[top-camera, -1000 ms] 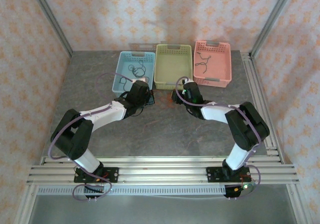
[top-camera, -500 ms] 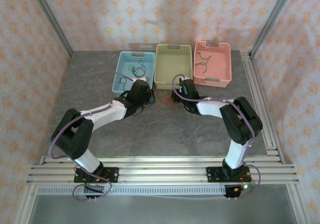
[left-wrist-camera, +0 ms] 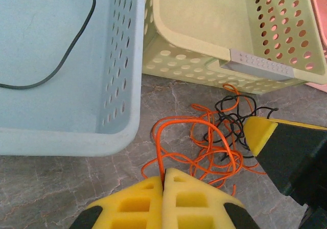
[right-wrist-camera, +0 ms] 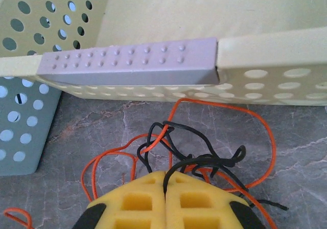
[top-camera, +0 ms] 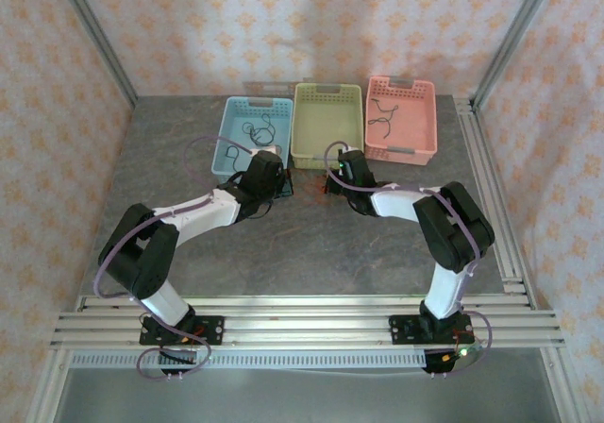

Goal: Untangle the cables

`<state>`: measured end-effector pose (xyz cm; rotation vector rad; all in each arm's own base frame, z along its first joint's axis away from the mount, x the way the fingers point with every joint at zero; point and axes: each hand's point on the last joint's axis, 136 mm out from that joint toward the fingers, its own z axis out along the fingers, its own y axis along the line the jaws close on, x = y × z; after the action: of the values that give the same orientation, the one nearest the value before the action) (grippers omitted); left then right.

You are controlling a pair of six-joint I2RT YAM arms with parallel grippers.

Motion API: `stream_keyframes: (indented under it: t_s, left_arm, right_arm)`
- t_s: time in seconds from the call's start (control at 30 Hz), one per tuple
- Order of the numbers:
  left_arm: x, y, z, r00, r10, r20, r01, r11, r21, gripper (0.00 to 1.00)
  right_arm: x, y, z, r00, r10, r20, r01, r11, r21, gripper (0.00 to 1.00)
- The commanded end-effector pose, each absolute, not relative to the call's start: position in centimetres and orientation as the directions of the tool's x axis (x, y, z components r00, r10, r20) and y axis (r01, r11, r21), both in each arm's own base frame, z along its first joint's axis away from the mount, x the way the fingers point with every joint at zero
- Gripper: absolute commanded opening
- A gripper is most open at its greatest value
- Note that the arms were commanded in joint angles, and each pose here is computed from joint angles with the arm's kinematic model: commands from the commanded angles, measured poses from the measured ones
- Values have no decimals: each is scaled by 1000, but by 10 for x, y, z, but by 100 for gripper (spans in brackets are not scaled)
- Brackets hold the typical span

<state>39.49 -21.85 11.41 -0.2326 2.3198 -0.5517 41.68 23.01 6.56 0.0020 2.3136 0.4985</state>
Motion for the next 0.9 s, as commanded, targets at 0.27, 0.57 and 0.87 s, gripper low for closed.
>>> stream_keyframes:
  t_s: [0.27, 0.57, 0.87]
  left_arm:
    - [402, -217, 117, -719, -315, -620, -14, 898, -440, 0]
    - [402, -217, 117, -720, -314, -619, -16, 899, -438, 0]
    - [403, -216, 117, -718, -315, -620, -24, 902, -431, 0]
  right_arm:
    - [393, 216, 114, -663, 74, -745, -231, 926, 298, 0]
    - [377, 192, 109, -581, 123, -805, -211, 932, 295, 0]
    - [375, 171, 131, -487, 210, -848, -149, 936, 318, 0]
